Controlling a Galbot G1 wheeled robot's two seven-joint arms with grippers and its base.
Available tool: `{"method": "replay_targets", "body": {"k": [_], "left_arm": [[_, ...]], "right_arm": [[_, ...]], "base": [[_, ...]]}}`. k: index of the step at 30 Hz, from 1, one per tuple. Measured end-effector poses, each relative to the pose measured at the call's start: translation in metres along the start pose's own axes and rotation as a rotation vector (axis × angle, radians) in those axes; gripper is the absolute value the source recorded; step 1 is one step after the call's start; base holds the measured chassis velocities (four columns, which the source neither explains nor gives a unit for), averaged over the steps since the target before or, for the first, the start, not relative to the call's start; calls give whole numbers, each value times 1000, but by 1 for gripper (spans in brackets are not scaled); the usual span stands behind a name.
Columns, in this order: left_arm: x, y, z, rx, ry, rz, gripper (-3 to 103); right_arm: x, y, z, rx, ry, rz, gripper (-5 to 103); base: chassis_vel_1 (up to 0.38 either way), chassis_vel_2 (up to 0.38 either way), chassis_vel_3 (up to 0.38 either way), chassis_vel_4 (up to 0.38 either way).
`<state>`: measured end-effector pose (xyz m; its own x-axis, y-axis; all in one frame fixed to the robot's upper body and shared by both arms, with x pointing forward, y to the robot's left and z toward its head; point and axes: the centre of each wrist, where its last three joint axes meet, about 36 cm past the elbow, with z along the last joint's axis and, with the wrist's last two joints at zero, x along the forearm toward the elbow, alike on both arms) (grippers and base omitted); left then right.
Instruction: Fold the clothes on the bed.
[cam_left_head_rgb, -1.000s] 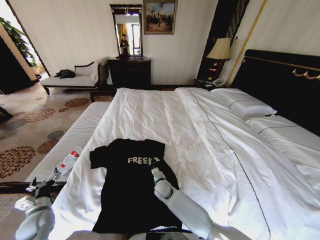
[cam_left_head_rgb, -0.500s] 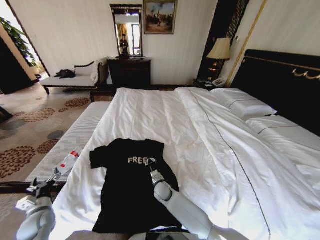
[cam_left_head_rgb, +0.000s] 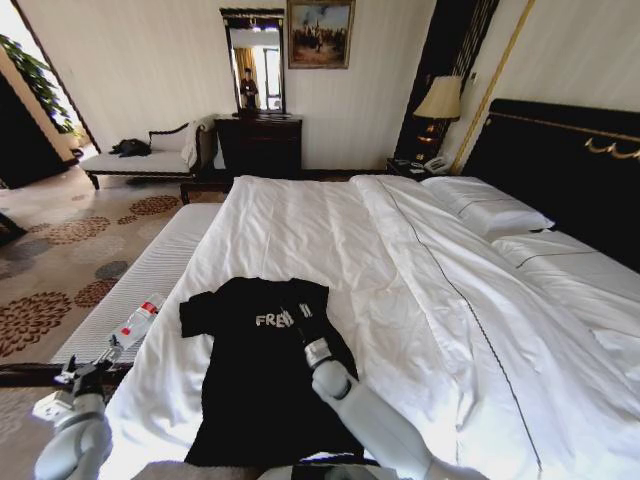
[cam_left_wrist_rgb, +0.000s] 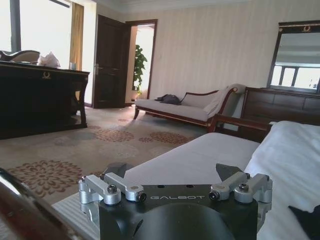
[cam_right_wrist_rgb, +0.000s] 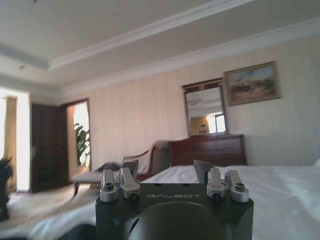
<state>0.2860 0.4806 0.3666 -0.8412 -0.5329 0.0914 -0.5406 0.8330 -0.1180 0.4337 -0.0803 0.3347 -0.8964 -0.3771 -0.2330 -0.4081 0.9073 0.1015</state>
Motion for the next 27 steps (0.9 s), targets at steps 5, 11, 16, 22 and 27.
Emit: {"method": "replay_targets", "body": {"k": [5, 11, 16, 22, 27], "left_arm": [[-12, -27, -22, 130, 33, 120, 100], [-21, -65, -36, 302, 166, 204, 100], [-34, -80, -32, 364, 246, 244, 100], [-49, -81, -27, 470, 326, 233, 100], [-48, -79, -12, 480, 365, 205, 100]], "right_arm": [[-6, -39, -44, -49, -45, 185, 82], [9, -78, -75, -53, -57, 384, 97], [34, -100, -92, -78, -70, 502, 100], [58, -103, -93, -106, -51, 554, 100], [71, -100, -87, -128, -22, 570, 100]], "base": [[0, 0, 0, 0], [0, 0, 0, 0], [0, 0, 0, 0], [0, 0, 0, 0], [0, 0, 0, 0]]}}
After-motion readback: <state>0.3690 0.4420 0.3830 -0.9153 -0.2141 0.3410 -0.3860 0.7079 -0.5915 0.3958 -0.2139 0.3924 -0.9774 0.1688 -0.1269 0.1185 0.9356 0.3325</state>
